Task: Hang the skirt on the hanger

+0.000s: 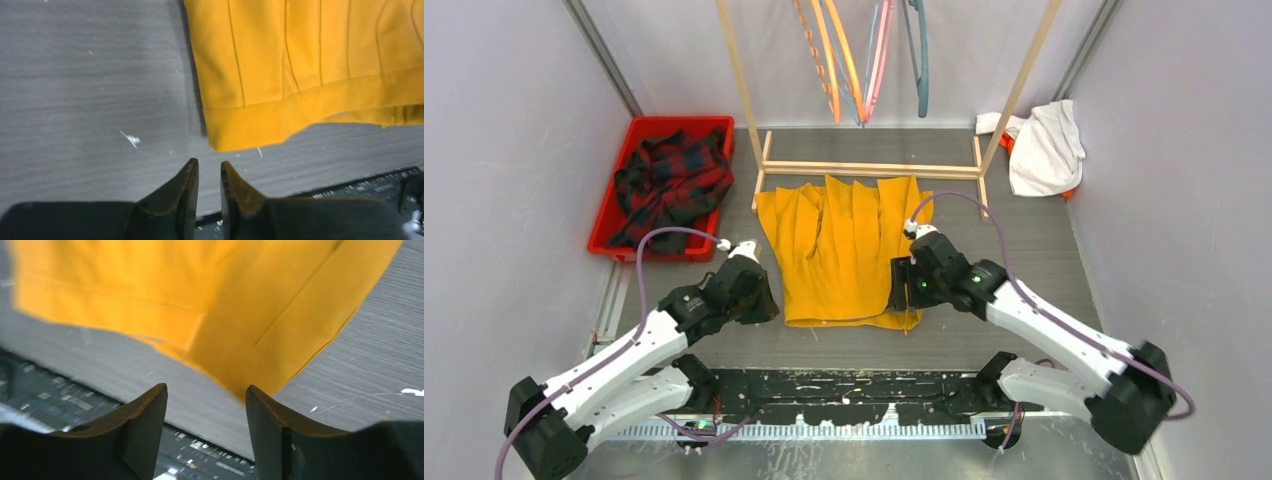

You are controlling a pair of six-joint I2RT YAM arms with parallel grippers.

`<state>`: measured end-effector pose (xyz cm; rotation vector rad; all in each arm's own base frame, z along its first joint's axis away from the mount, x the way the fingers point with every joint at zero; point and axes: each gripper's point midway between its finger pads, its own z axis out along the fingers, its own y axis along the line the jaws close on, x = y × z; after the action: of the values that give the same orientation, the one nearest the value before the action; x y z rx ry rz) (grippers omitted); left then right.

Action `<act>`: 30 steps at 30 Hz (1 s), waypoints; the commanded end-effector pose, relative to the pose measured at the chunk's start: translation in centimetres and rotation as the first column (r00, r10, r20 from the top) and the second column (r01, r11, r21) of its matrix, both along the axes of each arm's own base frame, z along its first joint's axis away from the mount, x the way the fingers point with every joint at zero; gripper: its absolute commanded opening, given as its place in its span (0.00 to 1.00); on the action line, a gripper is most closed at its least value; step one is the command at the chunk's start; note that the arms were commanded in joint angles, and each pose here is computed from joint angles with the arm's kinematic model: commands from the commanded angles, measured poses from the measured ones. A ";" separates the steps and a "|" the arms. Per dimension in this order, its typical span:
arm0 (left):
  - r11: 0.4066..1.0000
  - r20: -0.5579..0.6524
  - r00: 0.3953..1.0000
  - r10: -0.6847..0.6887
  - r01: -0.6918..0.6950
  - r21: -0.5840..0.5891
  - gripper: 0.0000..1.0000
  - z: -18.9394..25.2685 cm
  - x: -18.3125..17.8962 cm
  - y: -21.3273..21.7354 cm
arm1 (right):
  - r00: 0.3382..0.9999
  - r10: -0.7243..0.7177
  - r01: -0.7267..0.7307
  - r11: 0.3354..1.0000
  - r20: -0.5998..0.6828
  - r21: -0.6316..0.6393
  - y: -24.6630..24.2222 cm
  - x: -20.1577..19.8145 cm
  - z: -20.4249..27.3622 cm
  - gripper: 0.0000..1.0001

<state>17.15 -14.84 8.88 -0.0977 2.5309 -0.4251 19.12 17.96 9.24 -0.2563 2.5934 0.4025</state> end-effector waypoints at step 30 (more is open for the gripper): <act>0.994 0.152 0.984 -0.091 0.100 -0.051 0.99 8.2 1.1 -2.8 | 0.537 -0.347 0.161 0.937 0.769 0.311 -2.2 22.1 45.4 0.65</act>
<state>18.10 -17.24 16.28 0.0086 2.4160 -0.4893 38.30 14.58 55.91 0.1145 1.5857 0.3225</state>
